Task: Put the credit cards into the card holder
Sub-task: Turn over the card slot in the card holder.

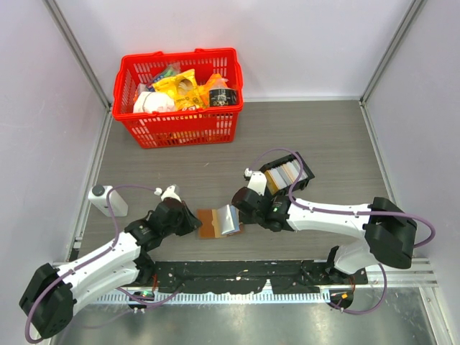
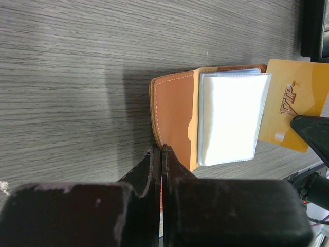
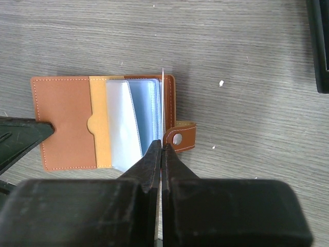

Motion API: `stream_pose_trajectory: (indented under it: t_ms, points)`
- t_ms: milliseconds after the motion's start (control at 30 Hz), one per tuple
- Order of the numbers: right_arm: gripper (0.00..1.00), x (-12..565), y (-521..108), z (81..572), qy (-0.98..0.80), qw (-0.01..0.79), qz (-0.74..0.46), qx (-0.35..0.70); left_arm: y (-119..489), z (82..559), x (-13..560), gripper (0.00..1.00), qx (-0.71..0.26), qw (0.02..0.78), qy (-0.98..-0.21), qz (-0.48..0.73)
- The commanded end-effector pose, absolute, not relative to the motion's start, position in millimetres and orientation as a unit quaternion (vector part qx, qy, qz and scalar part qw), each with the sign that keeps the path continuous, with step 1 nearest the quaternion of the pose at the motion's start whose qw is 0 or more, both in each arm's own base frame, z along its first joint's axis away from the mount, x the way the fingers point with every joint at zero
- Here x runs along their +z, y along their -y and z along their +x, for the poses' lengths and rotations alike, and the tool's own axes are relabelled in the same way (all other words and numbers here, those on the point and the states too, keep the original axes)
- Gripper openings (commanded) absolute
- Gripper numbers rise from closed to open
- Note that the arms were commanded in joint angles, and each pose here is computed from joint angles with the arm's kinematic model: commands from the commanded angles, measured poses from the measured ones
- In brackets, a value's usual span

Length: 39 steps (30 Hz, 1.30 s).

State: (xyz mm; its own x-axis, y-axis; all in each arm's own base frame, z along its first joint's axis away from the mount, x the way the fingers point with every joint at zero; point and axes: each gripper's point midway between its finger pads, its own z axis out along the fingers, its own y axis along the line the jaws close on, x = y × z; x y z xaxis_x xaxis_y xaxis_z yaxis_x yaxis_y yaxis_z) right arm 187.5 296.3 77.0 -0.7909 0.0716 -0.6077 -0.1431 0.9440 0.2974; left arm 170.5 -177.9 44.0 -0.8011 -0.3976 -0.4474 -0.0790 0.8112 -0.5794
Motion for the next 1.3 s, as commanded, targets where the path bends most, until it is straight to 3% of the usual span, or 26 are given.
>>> stream_pose_trajectory:
  t_ms: [0, 400, 767, 1267]
  points:
    - [0.01, 77.6, -301.3, 189.6, -0.930, 0.324, -0.022, 0.171, 184.1, 179.4, 58.0, 0.00, -0.288, 0.303, -0.900, -0.124]
    - [0.01, 53.8, -321.9, 177.1, -0.937, 0.270, -0.022, 0.221, 184.5, 179.3, 52.4, 0.00, -0.282, 0.297, -0.904, -0.121]
    - [0.01, 95.4, -374.0, 173.4, -0.892, 0.266, -0.051, 0.361, 185.8, 182.2, 47.3, 0.00, -0.276, 0.297, -0.906, -0.122]
    - [0.01, 67.0, -338.1, 186.8, -0.902, 0.267, 0.008, 0.340, 183.2, 182.4, 42.1, 0.00, -0.265, 0.294, -0.910, -0.123]
